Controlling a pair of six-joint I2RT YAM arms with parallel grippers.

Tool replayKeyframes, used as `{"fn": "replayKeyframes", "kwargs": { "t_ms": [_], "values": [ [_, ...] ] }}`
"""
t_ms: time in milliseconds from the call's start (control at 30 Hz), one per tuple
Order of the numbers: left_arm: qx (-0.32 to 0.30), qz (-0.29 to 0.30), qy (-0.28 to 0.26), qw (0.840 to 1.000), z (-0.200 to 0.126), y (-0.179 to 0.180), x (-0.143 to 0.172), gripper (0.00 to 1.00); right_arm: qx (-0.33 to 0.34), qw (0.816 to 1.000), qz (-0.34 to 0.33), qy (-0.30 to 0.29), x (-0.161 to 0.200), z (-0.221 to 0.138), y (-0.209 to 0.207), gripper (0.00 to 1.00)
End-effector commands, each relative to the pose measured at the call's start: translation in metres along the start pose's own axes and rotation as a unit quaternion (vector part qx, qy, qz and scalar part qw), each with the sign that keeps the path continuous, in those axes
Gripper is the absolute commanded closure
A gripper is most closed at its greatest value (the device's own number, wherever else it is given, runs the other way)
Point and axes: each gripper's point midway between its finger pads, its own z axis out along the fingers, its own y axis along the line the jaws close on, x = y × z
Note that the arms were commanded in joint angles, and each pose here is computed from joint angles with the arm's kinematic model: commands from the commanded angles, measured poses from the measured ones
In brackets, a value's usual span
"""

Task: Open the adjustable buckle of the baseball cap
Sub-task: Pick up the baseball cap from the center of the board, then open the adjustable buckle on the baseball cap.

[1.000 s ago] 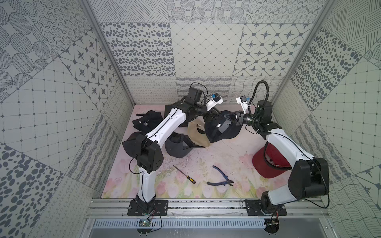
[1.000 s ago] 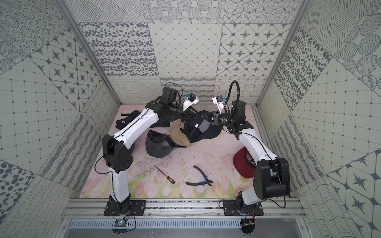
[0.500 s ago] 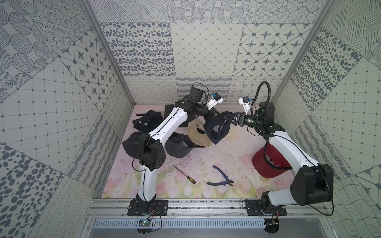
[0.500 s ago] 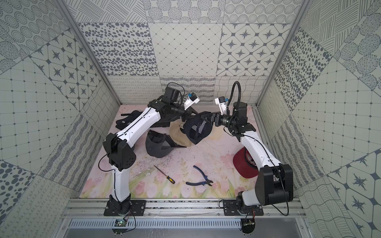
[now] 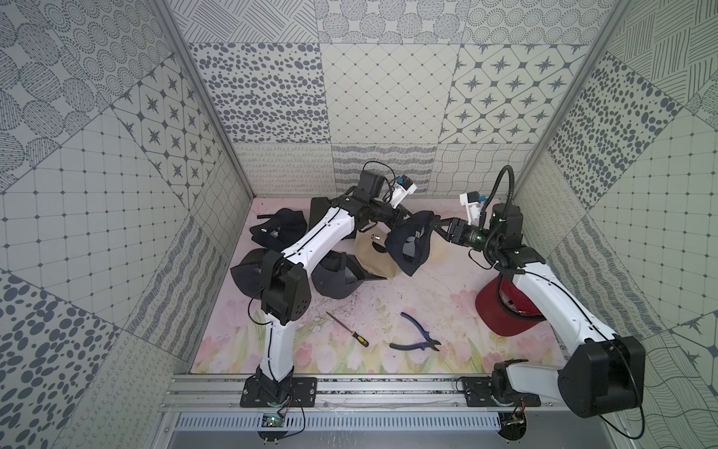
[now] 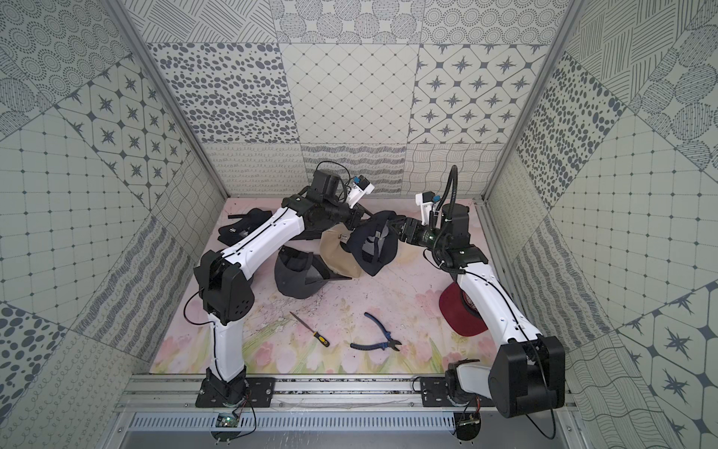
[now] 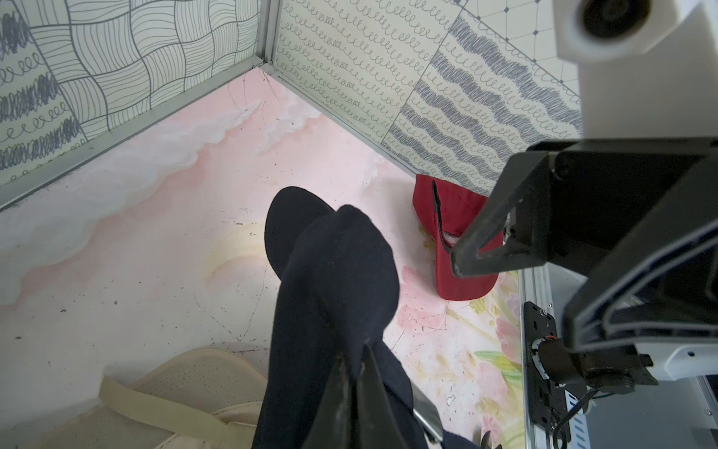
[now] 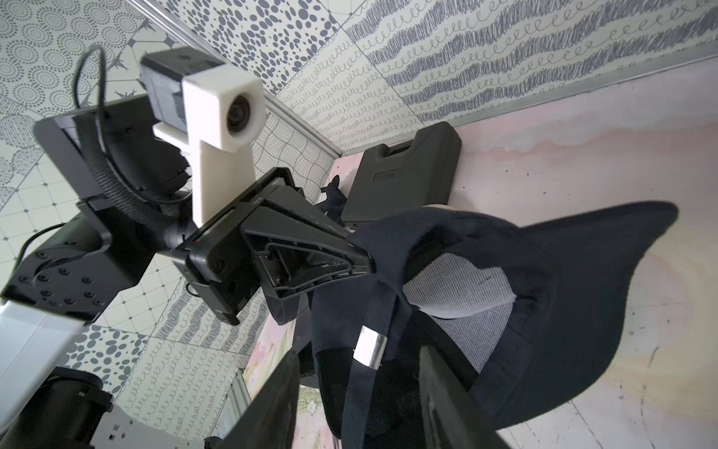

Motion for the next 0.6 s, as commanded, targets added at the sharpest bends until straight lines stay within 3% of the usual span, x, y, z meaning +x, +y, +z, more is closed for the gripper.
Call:
{"fn": "replayKeyframes", "kwargs": {
  "t_ms": [0, 567],
  "values": [
    [-0.021, 0.011, -0.055, 0.998, -0.007, -0.003, -0.031, 1.00, 0.011, 1.000, 0.019, -0.003, -0.001, 0.011, -0.007, 0.49],
    [-0.007, 0.020, -0.046, 0.999, -0.005, -0.012, -0.028, 1.00, 0.007, 1.000, 0.021, 0.015, 0.006, 0.050, -0.007, 0.48]
  ]
}}
